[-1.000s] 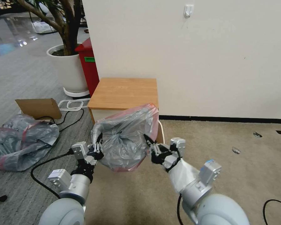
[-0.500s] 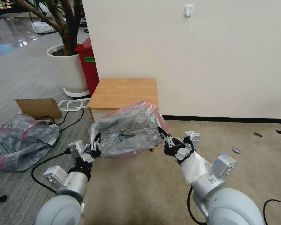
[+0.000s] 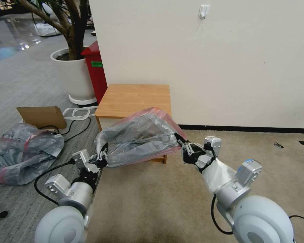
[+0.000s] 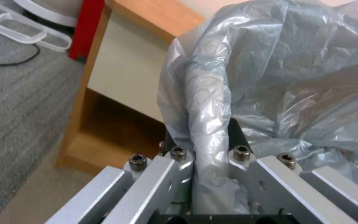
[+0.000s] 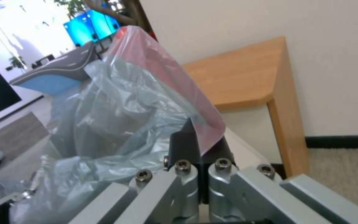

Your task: Pick up the garbage bag from the table and place it over the trash can.

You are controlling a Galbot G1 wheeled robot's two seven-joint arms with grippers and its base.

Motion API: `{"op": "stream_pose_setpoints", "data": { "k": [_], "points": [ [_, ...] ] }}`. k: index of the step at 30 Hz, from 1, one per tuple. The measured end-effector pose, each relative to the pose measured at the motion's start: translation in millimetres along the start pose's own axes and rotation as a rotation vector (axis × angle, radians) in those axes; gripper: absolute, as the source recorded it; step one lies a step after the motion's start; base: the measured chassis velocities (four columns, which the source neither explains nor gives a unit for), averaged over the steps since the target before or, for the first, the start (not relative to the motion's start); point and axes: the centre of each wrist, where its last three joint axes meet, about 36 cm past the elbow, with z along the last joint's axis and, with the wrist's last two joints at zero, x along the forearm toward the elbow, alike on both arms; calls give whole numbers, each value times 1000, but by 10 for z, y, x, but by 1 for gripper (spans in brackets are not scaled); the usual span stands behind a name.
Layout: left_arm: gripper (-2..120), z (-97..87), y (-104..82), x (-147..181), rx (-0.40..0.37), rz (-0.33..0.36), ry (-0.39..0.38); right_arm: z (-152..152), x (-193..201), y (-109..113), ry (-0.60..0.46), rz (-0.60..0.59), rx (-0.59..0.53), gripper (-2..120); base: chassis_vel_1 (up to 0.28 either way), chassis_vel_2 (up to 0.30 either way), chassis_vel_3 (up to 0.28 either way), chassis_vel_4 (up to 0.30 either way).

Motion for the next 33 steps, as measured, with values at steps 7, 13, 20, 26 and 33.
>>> {"op": "stream_pose_setpoints", "data": {
  "k": [7,13,20,26,33],
  "points": [
    [5,2,-10,-14,36,15,19,62,-49,-123,15,30,-18,0,0,0,0,0],
    [5,-16,-8,-40,62,28,36,126,-63,-155,31,46,-38,0,0,0,0,0],
    [5,-12,-17,-47,81,46,60,245,-172,-248,56,73,-59,0,0,0,0,0],
    [5,-6,-17,-38,86,71,73,318,-230,-321,78,94,-68,0,0,0,0,0],
    [5,-31,-24,-37,103,79,71,426,-269,-352,109,107,-86,0,0,0,0,0]
  ]
}}
